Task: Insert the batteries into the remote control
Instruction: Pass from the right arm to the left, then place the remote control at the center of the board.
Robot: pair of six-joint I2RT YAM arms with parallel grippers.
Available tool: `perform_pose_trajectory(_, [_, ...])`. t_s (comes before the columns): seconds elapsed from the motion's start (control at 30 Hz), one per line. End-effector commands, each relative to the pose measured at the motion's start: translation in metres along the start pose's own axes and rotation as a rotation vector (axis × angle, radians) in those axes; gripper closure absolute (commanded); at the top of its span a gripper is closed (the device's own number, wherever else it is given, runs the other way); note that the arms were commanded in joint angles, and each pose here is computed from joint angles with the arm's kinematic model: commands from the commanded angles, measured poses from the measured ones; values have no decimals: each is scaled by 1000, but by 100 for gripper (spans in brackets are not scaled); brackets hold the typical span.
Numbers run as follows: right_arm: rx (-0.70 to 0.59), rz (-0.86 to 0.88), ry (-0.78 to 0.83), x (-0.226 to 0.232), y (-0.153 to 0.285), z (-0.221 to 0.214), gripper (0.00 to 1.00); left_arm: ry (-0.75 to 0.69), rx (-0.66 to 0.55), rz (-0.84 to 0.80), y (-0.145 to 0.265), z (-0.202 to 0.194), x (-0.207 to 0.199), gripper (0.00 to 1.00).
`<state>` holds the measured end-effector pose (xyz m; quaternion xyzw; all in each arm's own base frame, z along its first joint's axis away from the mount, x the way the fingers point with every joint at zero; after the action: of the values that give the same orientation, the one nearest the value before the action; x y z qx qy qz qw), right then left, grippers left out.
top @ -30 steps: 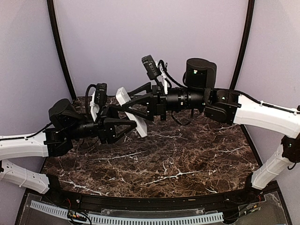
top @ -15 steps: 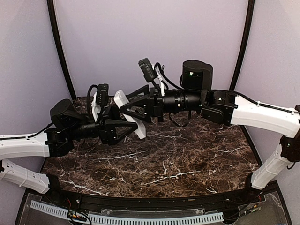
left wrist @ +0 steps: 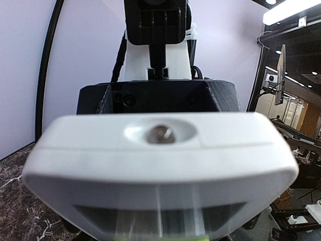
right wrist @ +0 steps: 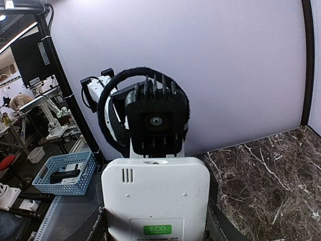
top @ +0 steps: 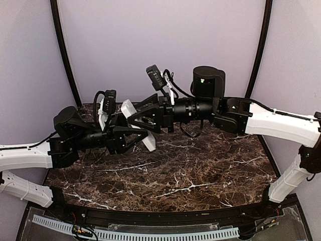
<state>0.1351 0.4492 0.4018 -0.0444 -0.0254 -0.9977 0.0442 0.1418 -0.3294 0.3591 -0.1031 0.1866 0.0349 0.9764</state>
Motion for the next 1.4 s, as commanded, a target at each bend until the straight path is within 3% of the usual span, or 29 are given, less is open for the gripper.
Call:
perform_pose_trajectory(0.0, [-43,-121,18,-7,13,14,49,11,24,120,7,-1,12,94])
perform_pose_trajectory(0.13, [0,-371,-30,-34,41,7,20,77,191,408,21,-31,54,100])
perform_pose_trajectory(0.23, [52,-624,-112,-58,79,-6,8,130,396,659,46,-70,89,100])
perform_pose_trajectory(0.43, [219,-1015,-284,-93,149,-58,6,182,741,889,64,-134,130,100])
perform_pose_trajectory(0.67, [450,-1080,-366,-99,154,-110,6,167,1218,962,47,-201,179,96])
perform_pose_trajectory(0.7, [476,-1080,-371,-100,153,-114,6,162,1213,942,33,-195,182,96])
perform_pose_trajectory(0.8, [534,-1058,-382,-100,146,-125,5,221,1325,896,26,-229,192,91])
perform_pose_trajectory(1.13, [595,-1106,-396,-105,156,-142,4,295,1530,856,37,-288,206,51])
perform_pose_trajectory(1.17, [595,-1115,-401,-106,159,-142,4,297,1535,851,37,-289,205,44])
perform_pose_trajectory(1.3, [599,-1170,-417,-108,174,-144,3,304,1523,831,32,-290,205,32])
perform_pose_trajectory(1.33, [597,-1179,-420,-108,177,-144,2,307,1512,823,28,-288,205,21])
perform_pose_trajectory(1.37, [590,-1185,-423,-108,180,-142,2,308,1506,818,27,-287,204,17])
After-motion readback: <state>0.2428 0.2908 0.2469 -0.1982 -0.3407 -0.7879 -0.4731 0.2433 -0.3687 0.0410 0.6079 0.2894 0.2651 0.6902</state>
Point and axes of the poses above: each gripper's point midway between its finger pads, its own y axis back along the fingers, its own x axis along the line the jaws close on, z = x × y, the point moved 2 cm from there along y, back along the fingers, and after that the axes turned 8 degrees about y, right-handed, at the moved point
